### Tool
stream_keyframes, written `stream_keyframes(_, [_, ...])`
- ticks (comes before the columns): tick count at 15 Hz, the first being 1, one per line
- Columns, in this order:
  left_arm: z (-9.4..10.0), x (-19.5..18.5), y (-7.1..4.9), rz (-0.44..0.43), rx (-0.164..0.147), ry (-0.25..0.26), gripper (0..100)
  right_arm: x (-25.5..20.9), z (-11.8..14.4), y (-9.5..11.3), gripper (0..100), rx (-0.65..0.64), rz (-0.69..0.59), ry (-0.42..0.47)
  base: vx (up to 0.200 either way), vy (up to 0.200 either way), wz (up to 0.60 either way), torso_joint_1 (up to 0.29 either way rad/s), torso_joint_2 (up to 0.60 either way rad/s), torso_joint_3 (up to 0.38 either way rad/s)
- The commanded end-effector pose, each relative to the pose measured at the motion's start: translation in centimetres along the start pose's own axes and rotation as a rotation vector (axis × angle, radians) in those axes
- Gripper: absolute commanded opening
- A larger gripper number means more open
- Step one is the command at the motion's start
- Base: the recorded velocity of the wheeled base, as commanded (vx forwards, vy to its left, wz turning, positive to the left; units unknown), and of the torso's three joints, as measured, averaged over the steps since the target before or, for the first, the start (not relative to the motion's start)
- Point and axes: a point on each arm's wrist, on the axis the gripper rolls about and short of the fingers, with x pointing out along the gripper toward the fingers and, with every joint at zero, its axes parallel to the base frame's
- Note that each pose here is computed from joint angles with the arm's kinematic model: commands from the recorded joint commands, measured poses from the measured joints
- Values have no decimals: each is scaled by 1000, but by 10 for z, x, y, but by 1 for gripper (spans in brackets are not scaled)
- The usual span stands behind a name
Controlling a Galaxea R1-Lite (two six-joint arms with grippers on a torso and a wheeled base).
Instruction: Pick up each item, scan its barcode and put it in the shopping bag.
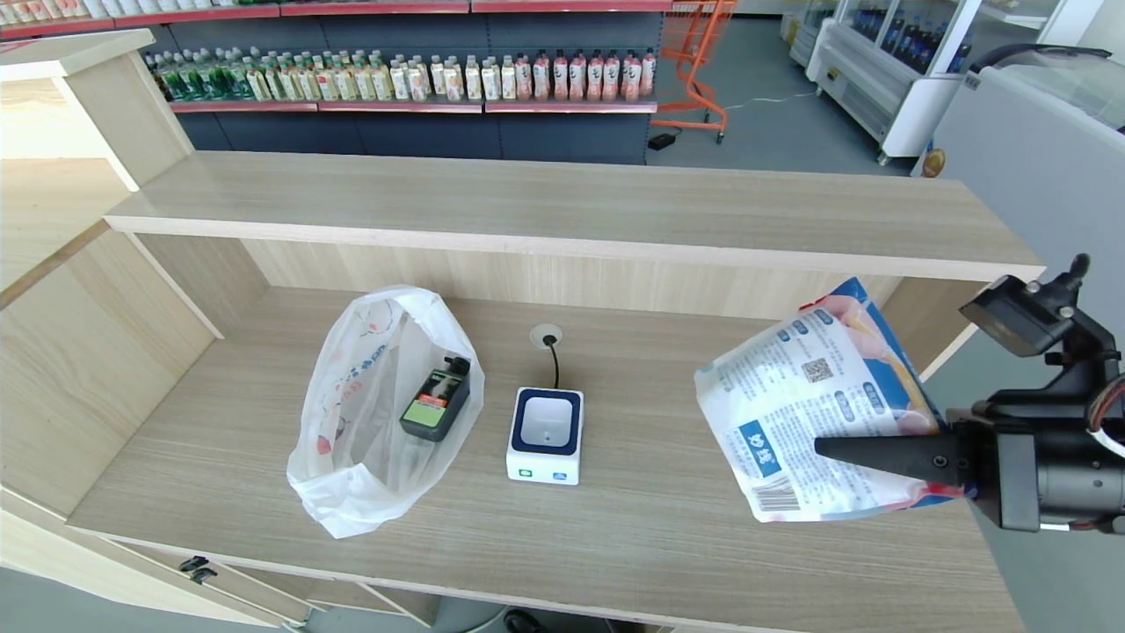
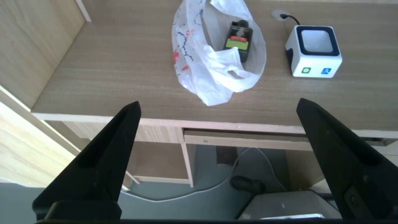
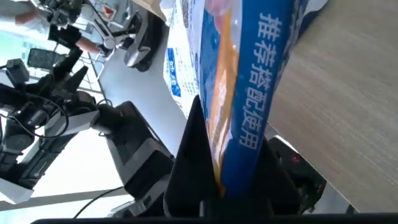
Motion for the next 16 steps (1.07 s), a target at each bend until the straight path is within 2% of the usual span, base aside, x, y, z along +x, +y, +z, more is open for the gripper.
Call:
stream_keyframes(1, [0,0,0,0,0,0,100,-7,0,23,0,34,61,-19,0,0,0,0,0,0])
stream_keyframes(5, [0,0,0,0,0,0,100,-2,-2,37,0,75,87,-3,0,0,0,0,0,0])
stream_keyframes(16, [0,0,0,0,0,0,100,-4,-3,46,0,50,118,-6,0,0,0,0,0,0])
